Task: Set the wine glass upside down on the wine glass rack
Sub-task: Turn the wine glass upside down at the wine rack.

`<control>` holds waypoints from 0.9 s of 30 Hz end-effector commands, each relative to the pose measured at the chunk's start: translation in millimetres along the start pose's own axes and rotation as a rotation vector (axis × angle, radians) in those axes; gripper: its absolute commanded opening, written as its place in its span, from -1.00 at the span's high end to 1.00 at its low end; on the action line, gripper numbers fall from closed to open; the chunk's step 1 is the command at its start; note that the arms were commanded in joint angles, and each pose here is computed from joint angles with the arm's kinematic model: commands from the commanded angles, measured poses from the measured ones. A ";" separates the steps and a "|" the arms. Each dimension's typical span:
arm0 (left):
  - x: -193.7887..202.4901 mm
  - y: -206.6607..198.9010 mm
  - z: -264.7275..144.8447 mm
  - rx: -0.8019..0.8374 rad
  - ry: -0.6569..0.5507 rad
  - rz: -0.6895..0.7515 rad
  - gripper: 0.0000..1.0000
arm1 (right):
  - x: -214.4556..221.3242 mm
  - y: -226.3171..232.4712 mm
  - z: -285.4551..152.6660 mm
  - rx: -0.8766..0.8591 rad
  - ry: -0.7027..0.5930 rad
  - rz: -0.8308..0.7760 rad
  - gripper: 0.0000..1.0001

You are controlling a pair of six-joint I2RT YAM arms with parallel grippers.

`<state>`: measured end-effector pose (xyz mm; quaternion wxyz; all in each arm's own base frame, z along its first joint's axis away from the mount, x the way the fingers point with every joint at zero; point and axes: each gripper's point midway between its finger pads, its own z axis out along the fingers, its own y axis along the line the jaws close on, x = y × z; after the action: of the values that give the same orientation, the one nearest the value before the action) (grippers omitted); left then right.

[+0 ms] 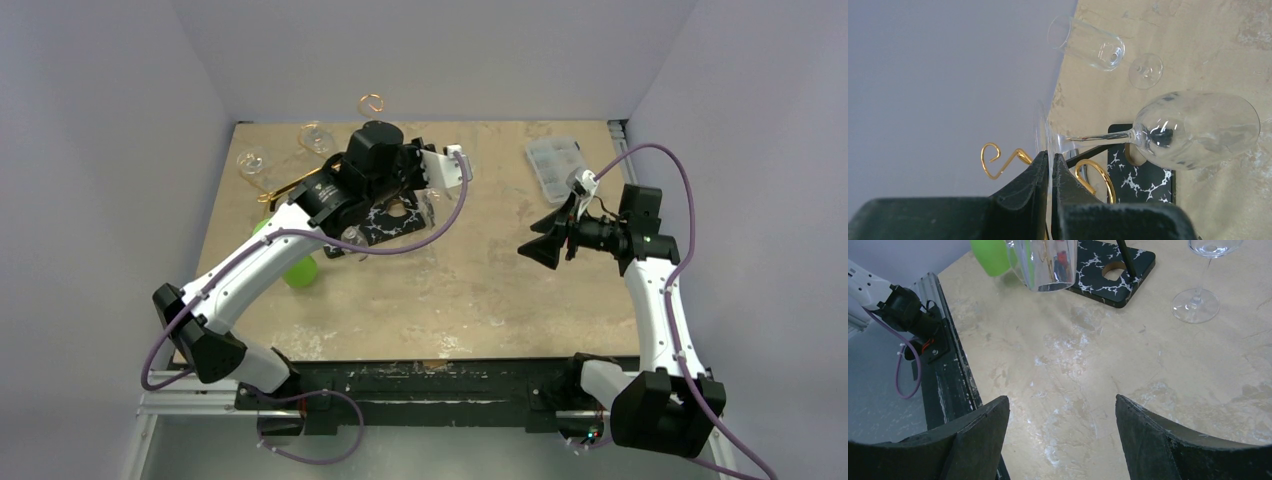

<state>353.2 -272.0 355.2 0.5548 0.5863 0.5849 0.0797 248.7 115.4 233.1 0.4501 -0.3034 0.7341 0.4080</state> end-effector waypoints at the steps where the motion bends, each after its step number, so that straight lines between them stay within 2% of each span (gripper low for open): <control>1: -21.2 41.4 -8.2 -0.132 -0.079 -0.004 1.00 | -15.9 10.4 -4.0 -0.024 -0.030 -0.057 -0.52; 11: -11.1 41.3 6.2 -0.136 -0.050 -0.009 1.00 | -16.2 12.3 -4.1 -0.032 -0.031 -0.057 -0.52; 27: 2.2 44.4 5.4 -0.161 -0.025 -0.010 1.00 | -14.2 10.4 -3.4 -0.031 -0.027 -0.051 -0.52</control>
<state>379.0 -265.3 347.6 0.5584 0.5687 0.5954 0.1014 247.1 116.4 234.1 0.4506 -0.3066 0.7308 0.4109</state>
